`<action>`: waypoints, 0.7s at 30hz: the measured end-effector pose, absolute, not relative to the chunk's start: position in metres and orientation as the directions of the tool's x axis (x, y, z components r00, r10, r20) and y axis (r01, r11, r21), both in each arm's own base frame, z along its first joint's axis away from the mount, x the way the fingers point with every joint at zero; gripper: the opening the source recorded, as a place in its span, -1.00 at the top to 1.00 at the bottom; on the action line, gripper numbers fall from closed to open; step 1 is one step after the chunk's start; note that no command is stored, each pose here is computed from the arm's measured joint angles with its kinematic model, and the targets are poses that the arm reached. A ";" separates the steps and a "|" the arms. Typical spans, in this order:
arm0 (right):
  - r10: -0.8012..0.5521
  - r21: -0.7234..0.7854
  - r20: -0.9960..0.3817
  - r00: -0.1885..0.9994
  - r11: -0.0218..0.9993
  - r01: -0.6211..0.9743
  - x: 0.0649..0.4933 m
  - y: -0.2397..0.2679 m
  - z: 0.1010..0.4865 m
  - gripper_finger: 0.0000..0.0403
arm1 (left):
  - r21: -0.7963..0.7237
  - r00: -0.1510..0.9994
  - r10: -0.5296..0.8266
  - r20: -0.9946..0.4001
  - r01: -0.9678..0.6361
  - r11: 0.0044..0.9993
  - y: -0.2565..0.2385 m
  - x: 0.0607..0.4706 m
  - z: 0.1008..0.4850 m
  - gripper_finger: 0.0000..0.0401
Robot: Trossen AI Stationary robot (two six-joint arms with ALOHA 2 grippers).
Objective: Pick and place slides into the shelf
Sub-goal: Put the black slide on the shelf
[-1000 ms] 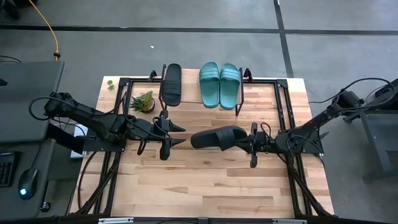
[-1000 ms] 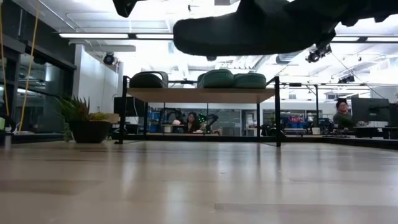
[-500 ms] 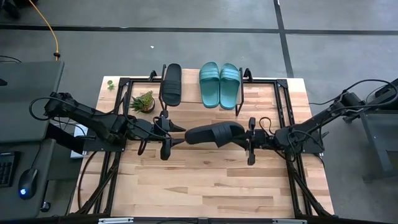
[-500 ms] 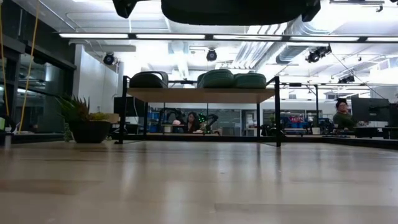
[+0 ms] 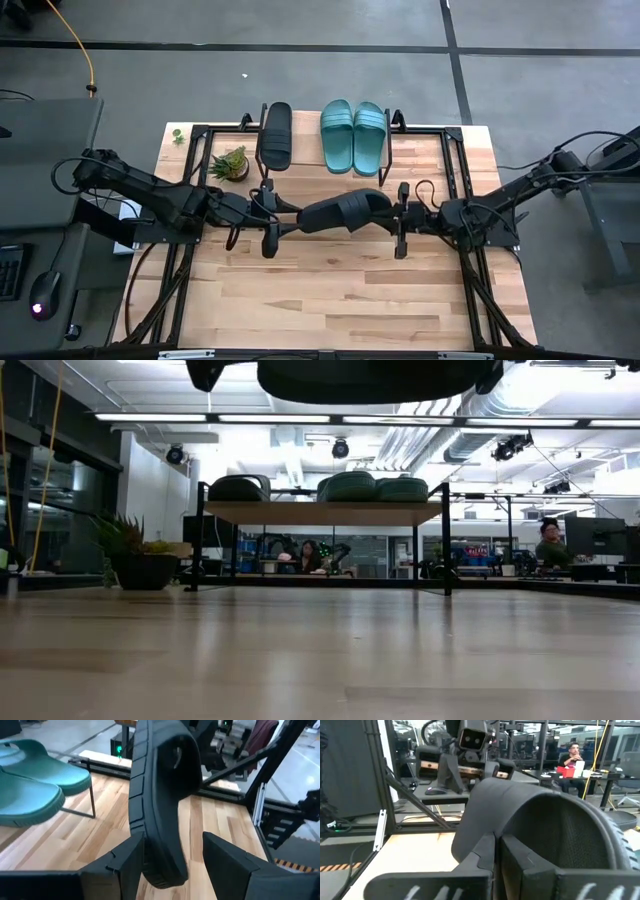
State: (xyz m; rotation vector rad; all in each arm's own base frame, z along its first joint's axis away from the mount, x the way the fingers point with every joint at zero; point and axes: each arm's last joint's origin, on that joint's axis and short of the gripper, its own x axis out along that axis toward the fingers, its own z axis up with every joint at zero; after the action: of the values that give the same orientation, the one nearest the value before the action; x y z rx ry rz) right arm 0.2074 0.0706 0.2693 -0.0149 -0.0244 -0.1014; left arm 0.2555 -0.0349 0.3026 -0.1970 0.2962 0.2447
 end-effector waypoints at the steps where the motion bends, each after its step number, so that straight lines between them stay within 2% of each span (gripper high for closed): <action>1: -0.099 -0.012 0.030 0.995 0.995 0.099 0.208 0.069 0.270 1.00 | -0.158 0.926 0.209 -0.314 -0.268 0.950 -0.033 0.256 0.302 0.08; 21: -0.089 -0.067 0.082 0.993 0.993 0.095 0.210 0.064 0.277 1.00 | -0.158 0.915 0.204 -0.349 -0.272 0.949 -0.024 0.265 0.293 0.08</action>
State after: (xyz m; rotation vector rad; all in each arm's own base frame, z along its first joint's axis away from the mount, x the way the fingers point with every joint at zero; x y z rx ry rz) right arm 0.2098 0.0640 0.2770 -0.0705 -0.0790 -0.0924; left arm 0.2653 -0.0238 0.2934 -0.2063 0.3359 0.2469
